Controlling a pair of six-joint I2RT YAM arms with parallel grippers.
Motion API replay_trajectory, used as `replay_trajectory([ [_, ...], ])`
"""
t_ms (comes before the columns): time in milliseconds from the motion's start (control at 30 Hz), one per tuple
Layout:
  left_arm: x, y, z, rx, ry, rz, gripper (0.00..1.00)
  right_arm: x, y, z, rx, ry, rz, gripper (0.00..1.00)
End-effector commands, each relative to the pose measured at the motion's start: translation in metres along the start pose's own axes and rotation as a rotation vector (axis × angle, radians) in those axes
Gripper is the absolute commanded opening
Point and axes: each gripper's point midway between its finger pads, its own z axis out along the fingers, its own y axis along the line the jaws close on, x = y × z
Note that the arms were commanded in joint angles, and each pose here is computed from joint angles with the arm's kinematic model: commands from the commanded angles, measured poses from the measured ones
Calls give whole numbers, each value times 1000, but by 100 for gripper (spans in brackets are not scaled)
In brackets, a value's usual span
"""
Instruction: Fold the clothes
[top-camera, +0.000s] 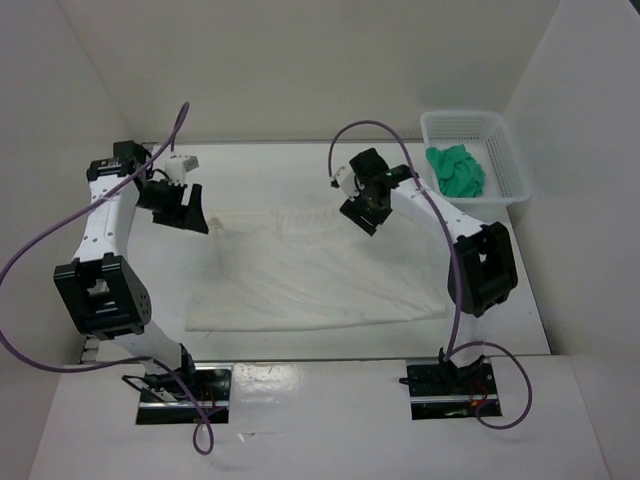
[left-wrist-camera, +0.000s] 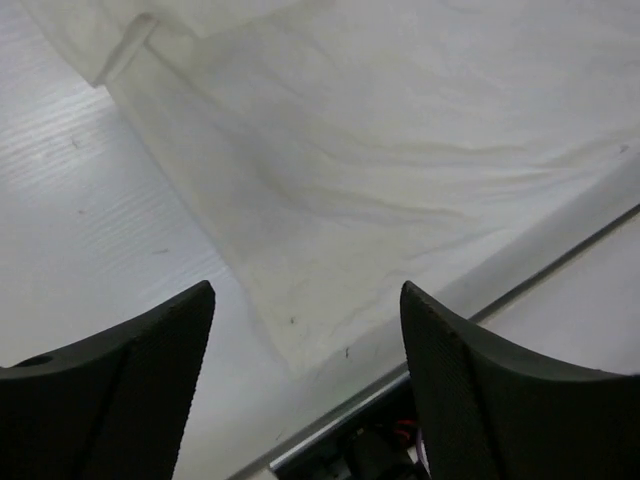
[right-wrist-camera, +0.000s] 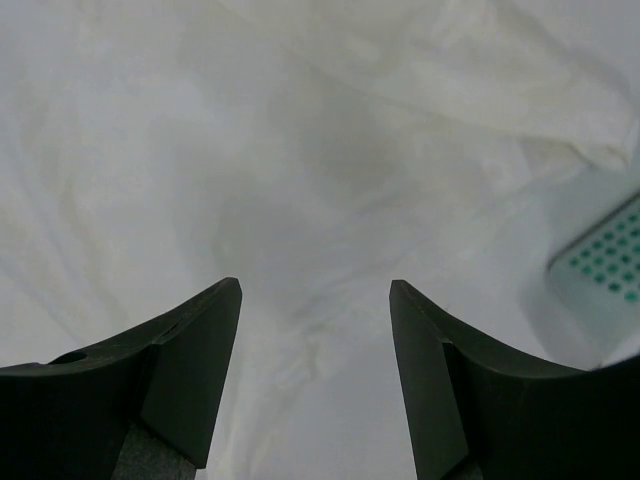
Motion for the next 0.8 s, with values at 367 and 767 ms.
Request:
replay_trajectory([
  [367,19,37,-26,-89,-334,-183,98,-154,72,30,66,-346,-196,63],
  [767,37,53,7,-39,-229,-272,99,-168,80,74,50,-318,-237,47],
])
